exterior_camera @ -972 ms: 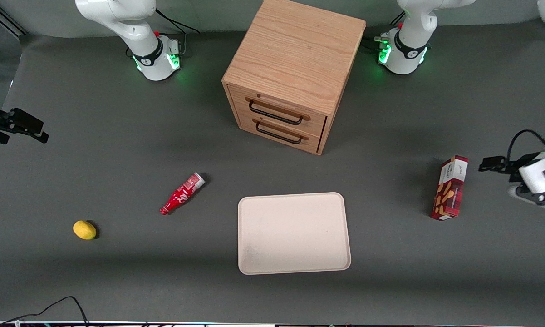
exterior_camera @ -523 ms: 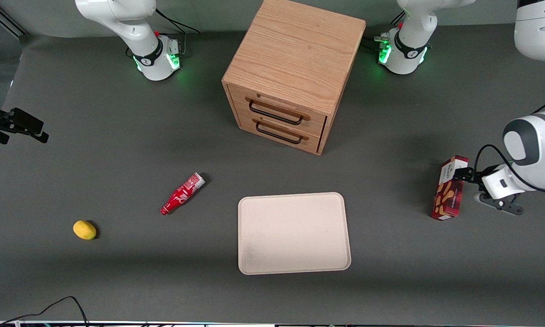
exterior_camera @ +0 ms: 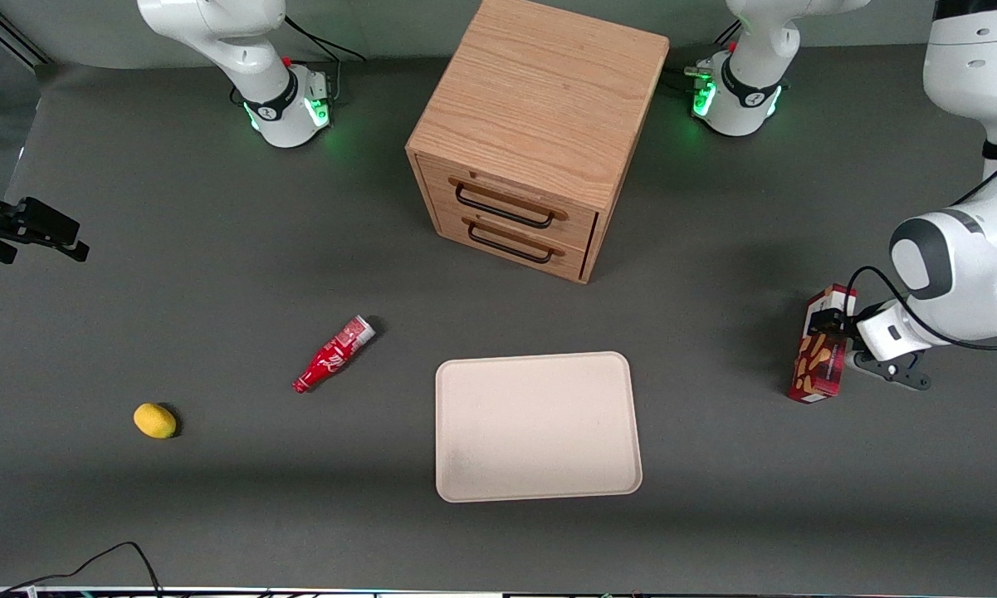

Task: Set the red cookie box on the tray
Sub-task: 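Close the left gripper on the cookie box and lift it, then carry the held cookie box over the white tray with the left gripper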

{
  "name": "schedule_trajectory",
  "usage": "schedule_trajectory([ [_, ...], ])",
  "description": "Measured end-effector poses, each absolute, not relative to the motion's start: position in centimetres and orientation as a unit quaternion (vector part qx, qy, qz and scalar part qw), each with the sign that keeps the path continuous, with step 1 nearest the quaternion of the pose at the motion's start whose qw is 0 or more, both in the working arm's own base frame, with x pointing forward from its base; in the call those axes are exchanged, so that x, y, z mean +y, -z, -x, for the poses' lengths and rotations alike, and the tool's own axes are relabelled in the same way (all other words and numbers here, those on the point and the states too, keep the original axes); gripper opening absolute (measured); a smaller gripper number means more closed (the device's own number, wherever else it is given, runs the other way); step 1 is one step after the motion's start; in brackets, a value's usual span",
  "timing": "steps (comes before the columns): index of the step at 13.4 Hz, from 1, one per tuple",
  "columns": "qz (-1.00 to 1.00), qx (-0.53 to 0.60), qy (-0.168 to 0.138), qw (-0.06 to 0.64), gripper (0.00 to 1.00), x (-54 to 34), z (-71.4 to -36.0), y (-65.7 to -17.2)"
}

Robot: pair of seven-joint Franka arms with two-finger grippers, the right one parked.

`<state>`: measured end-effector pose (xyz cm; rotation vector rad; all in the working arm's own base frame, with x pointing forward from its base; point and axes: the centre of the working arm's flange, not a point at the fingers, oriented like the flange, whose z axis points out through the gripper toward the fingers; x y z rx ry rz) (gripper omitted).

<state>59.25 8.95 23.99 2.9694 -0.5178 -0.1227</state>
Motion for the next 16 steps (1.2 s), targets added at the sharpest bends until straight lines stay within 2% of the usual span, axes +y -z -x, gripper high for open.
schedule_trajectory([
  [2,-0.983,-0.170,0.041,0.062,0.55,8.9,-59.1,-23.5],
  [4,-0.983,-0.170,0.040,0.062,0.34,9.0,-59.1,-23.5],
  [5,-0.983,-0.170,0.040,0.061,0.28,9.0,-59.2,-23.5],
  [11,-0.983,-0.170,0.035,0.063,0.26,9.0,-59.8,-24.7],
  [13,-0.981,-0.174,0.044,0.077,0.24,8.8,-61.1,-28.1],
  [16,-0.981,-0.162,0.052,0.093,0.24,8.1,-63.1,-37.5],
])
